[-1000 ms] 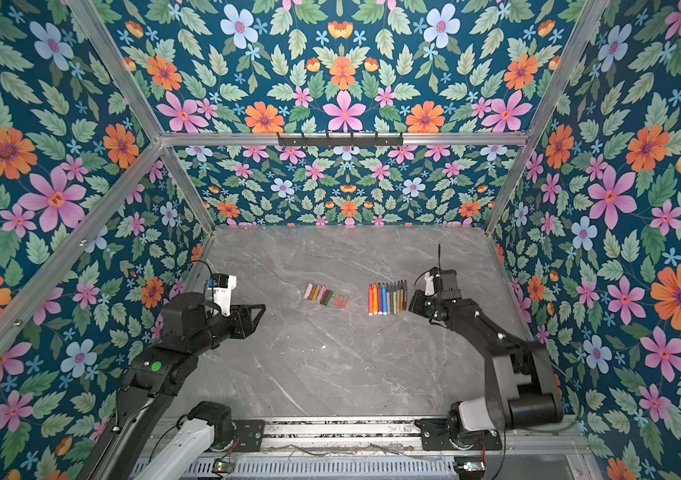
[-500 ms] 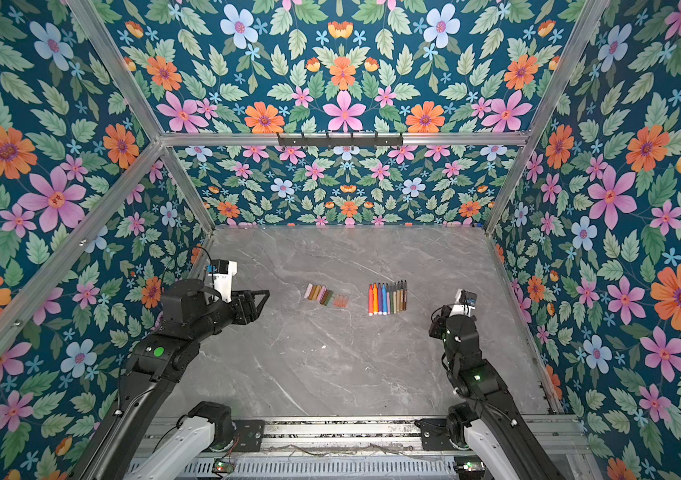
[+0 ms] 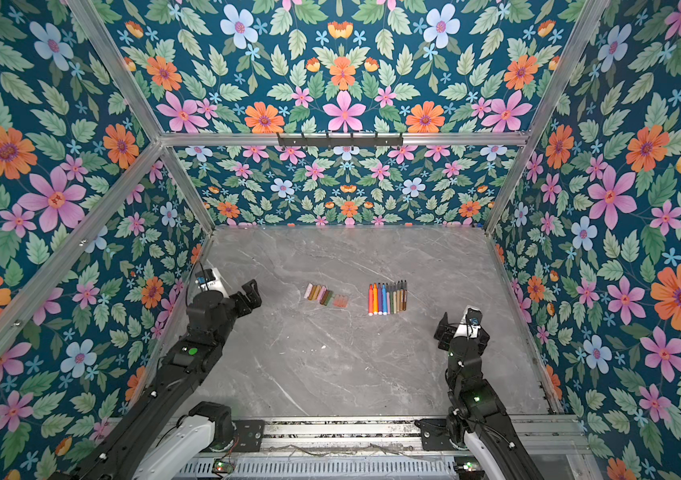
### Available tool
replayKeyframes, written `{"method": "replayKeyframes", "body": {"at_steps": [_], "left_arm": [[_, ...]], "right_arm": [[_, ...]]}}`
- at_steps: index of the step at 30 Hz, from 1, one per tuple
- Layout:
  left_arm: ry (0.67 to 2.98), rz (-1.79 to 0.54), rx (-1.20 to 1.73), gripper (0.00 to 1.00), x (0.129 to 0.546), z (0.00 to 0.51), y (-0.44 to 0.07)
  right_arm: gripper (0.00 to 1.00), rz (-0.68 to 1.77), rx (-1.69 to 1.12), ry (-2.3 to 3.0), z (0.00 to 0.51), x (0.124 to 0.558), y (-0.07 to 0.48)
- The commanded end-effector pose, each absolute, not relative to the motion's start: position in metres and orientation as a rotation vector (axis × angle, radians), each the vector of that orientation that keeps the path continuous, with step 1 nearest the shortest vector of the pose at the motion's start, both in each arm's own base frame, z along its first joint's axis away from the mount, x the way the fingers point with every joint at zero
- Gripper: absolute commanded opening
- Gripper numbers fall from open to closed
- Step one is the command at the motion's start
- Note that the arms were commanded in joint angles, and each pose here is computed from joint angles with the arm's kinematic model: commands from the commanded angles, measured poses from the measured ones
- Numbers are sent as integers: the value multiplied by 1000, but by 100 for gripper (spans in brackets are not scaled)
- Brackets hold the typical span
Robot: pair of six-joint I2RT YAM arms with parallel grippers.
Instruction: Open the pen caps
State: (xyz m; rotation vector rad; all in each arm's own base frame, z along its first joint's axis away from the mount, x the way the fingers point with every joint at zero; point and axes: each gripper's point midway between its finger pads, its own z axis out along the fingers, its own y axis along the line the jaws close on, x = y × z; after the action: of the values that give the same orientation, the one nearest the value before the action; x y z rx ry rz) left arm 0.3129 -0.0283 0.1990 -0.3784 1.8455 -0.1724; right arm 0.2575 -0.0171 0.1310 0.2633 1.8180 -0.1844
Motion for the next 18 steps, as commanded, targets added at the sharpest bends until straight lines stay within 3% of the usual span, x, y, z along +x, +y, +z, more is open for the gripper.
{"method": "replayKeyframes", "body": {"at_steps": [1, 7, 12, 14, 16, 18], "left_arm": [[1563, -58, -429, 99, 310, 221, 0], [1552, 229, -417, 99, 301, 181, 29], [1556, 312, -340, 100, 299, 159, 31], [1537, 334, -328, 100, 298, 153, 32], [1462, 290, -292, 100, 299, 164, 25], [1448, 321, -290, 100, 308, 168, 26]], "right_arm": [[97, -224, 170, 1687, 151, 272, -12], [99, -132, 83, 1712, 142, 314, 6], [99, -190, 12, 1712, 130, 360, 11], [99, -183, 88, 1735, 123, 356, -1], [99, -25, 125, 1783, 113, 353, -11], [99, -92, 220, 1705, 116, 356, -32]]}}
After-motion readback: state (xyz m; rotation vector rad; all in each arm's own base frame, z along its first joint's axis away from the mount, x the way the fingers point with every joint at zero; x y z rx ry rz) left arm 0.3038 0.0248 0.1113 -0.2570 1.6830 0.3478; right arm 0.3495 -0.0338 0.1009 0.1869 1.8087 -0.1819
